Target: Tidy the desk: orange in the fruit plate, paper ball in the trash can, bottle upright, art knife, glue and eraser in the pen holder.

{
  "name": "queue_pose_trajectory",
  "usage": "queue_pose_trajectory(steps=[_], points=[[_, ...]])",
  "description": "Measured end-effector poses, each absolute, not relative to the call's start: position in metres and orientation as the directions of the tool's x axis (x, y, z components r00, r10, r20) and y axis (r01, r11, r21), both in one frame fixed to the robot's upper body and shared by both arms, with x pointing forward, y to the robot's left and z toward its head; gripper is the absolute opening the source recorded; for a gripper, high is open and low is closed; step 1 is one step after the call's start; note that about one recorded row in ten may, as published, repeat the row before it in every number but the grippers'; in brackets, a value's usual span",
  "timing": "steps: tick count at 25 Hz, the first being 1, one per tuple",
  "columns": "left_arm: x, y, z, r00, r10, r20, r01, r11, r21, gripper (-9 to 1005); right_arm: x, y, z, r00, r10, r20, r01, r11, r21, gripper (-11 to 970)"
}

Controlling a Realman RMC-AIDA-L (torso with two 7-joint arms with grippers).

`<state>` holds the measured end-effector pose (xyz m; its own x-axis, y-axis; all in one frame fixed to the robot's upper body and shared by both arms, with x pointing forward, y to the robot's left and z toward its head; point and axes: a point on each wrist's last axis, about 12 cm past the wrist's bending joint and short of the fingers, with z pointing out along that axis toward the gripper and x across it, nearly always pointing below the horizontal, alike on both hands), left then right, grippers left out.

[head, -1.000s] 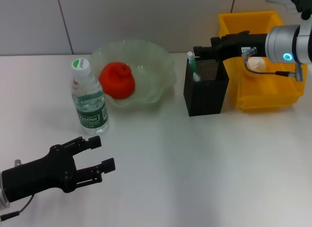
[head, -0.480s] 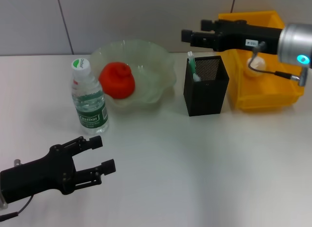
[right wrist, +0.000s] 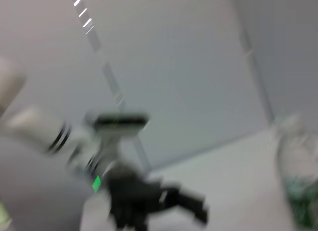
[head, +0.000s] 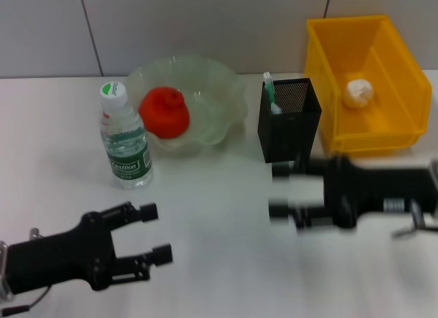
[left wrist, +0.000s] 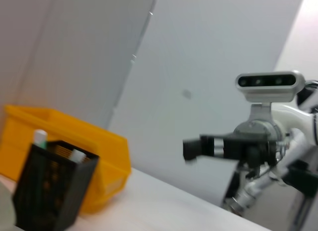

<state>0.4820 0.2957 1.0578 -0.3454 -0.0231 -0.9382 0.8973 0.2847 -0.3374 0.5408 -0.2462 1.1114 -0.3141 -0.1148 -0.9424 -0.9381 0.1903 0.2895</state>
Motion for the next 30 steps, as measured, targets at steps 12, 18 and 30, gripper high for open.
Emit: queue_pose_trajectory(steps=[12, 18, 30], points=[[0.481, 0.279, 1.048, -0.352, 0.094, -0.931, 0.92, 0.221, -0.325, 861, 0.503, -0.253, 1.065, -0.279, -0.243, -0.929, -0.957, 0.15, 0.248, 789], [0.483, 0.278, 1.049, -0.347, 0.099, -0.933, 0.922, 0.217, -0.32, 861, 0.502, -0.252, 1.061, -0.27, -0.246, -0.931, -0.958, 0.16, 0.236, 789], [0.484, 0.279, 1.05, -0.34, 0.104, -0.935, 0.926, 0.212, -0.313, 861, 0.504, -0.249, 1.061, -0.264, -0.25, -0.932, -0.96, 0.157, 0.23, 790]])
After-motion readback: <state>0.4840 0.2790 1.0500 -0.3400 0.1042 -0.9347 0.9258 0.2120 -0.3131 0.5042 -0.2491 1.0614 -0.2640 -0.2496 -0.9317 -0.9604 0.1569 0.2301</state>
